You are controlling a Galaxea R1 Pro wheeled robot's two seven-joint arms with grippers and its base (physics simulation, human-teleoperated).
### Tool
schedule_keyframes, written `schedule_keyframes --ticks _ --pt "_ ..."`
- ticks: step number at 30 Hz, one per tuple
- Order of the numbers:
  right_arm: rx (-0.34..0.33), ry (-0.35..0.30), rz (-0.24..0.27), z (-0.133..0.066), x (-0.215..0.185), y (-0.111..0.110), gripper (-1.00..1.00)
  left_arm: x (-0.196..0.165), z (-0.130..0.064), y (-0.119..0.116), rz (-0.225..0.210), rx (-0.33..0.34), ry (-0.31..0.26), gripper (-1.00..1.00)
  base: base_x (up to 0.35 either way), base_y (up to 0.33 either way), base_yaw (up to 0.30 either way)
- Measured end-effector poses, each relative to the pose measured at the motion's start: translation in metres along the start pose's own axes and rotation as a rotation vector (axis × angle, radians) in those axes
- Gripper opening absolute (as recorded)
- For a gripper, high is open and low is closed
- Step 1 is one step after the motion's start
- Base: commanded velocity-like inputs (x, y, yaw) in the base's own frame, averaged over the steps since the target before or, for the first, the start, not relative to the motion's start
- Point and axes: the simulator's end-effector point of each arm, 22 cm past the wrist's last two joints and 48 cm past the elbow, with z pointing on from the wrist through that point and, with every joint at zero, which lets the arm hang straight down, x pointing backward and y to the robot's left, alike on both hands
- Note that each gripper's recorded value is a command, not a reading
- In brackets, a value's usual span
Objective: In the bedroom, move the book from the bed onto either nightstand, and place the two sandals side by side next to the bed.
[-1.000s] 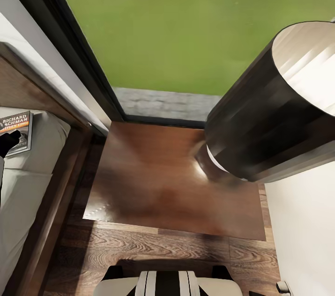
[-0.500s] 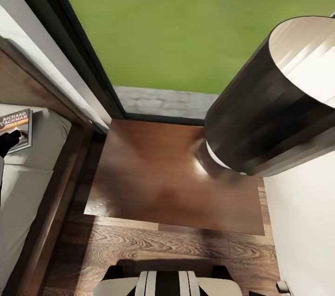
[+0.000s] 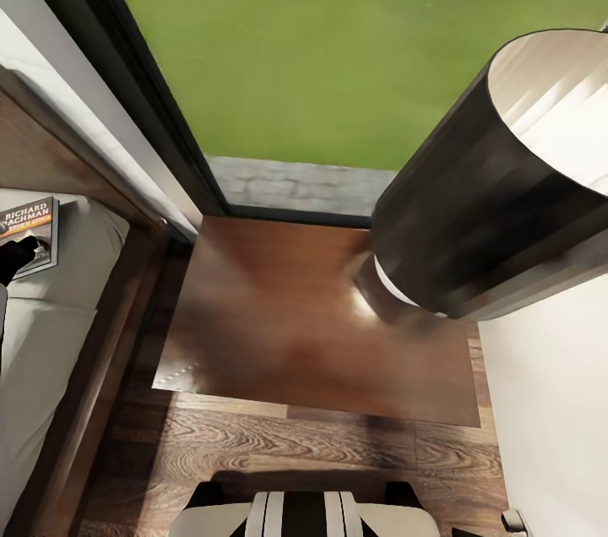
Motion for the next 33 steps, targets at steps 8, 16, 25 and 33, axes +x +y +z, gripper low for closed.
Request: schedule_keyframes --ticks 8,16,25,33 --pt "0.0 0.0 0.0 0.0 0.0 -0.0001 1.0 0.0066 0.0015 0.002 -0.003 -0.004 0.014 1.0 -0.151 0.0 0.0" --pt "0.0 0.0 0.0 0.0 0.0001 0.0 1.0 0.0063 0.0013 0.0024 -0.001 -0.005 0.014 1.0 -0.02 0.0 0.0" --pt "0.0 0.0 0.0 0.0 0.0001 0.0 1.0 0.0063 0.0013 0.0024 -0.001 -0.005 0.014 1.0 0.0 0.0 0.0" --pt "0.0 0.0 0.0 0.0 0.0001 0.0 1.0 0.0062 0.0013 0.0024 -0.001 -0.005 0.014 1.0 0.0 0.0 0.0"
